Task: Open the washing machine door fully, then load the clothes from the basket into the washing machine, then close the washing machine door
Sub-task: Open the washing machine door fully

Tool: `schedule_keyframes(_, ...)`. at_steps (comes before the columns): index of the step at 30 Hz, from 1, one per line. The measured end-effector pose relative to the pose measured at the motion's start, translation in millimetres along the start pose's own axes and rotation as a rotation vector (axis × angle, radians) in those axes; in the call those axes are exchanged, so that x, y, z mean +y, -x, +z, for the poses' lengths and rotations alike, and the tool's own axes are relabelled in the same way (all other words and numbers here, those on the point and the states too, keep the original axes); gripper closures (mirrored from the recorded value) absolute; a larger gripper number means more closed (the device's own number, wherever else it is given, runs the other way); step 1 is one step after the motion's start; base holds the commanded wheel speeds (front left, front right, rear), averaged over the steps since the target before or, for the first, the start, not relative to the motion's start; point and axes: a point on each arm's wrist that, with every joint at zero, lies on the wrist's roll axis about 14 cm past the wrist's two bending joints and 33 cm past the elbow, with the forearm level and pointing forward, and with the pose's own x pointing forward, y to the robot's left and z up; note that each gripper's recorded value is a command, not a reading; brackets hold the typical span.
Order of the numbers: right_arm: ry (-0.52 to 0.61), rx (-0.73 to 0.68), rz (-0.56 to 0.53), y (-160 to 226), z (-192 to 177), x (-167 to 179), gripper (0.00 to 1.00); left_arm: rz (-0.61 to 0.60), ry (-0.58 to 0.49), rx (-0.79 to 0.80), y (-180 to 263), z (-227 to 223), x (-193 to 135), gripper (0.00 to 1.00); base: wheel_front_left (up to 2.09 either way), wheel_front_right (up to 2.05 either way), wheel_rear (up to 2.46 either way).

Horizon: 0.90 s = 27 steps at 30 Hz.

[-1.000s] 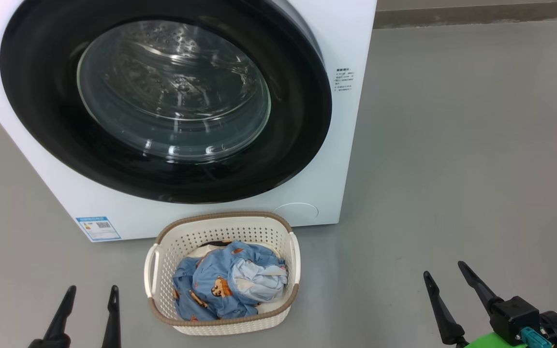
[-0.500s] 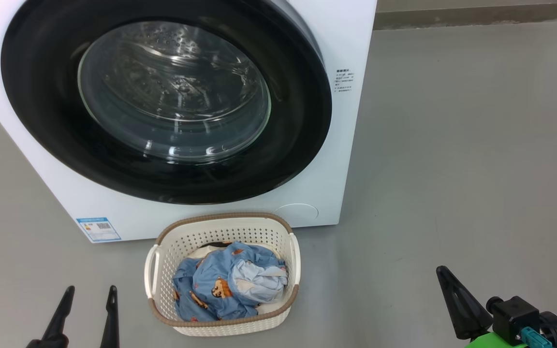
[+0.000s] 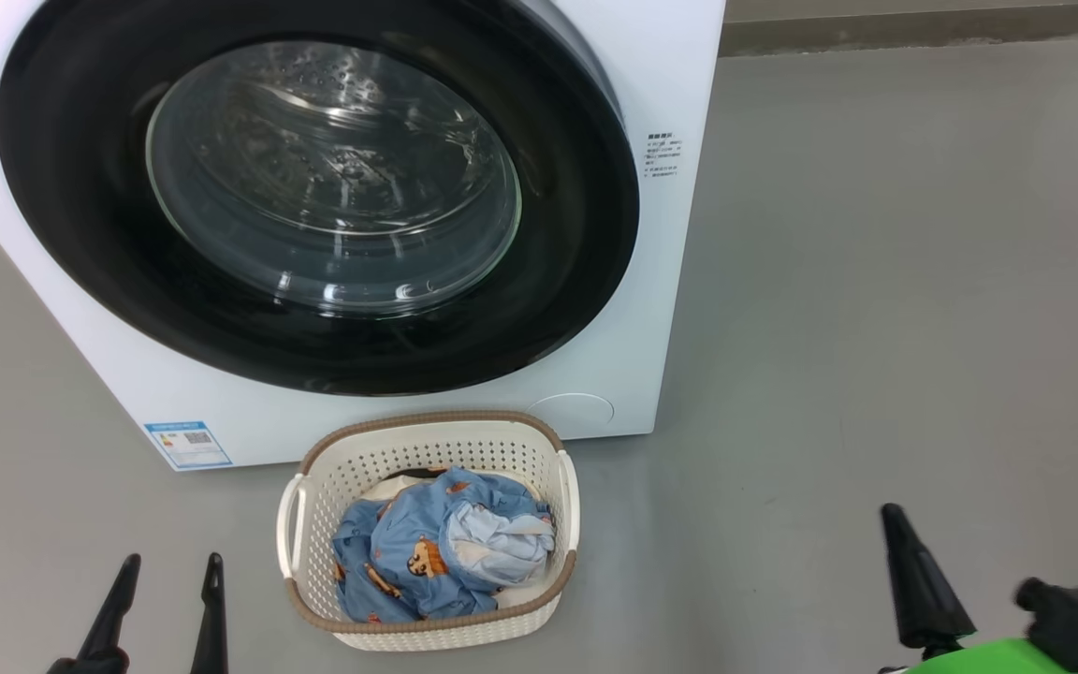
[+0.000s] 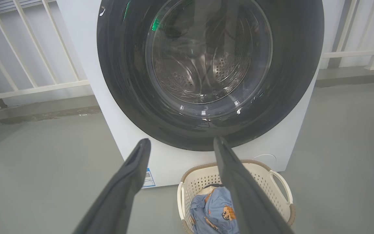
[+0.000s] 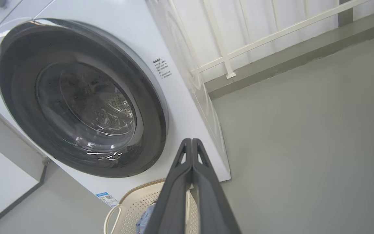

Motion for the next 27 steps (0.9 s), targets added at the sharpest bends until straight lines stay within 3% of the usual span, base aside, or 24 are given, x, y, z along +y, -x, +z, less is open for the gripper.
schedule_keyframes(9,-0.561,-0.084,-0.192,4,2,-36,1.00,0.010,0.000,0.006,0,-2,3,0.00,0.00,0.00,0.00)
schedule_keyframes(12,-0.695,-0.099,-0.239,5,2,-51,1.00,0.015,0.000,0.009,0,-3,5,0.00,0.00,0.00,0.00)
schedule_keyframes(20,-0.931,-0.217,-0.344,-3,26,-104,1.00,0.019,-0.001,0.038,-1,-12,8,0.00,0.00,0.00,0.00)
schedule_keyframes(27,-1.021,-0.333,-0.366,-27,57,-140,1.00,0.032,-0.013,0.046,-15,-16,16,0.00,0.00,0.00,0.00)
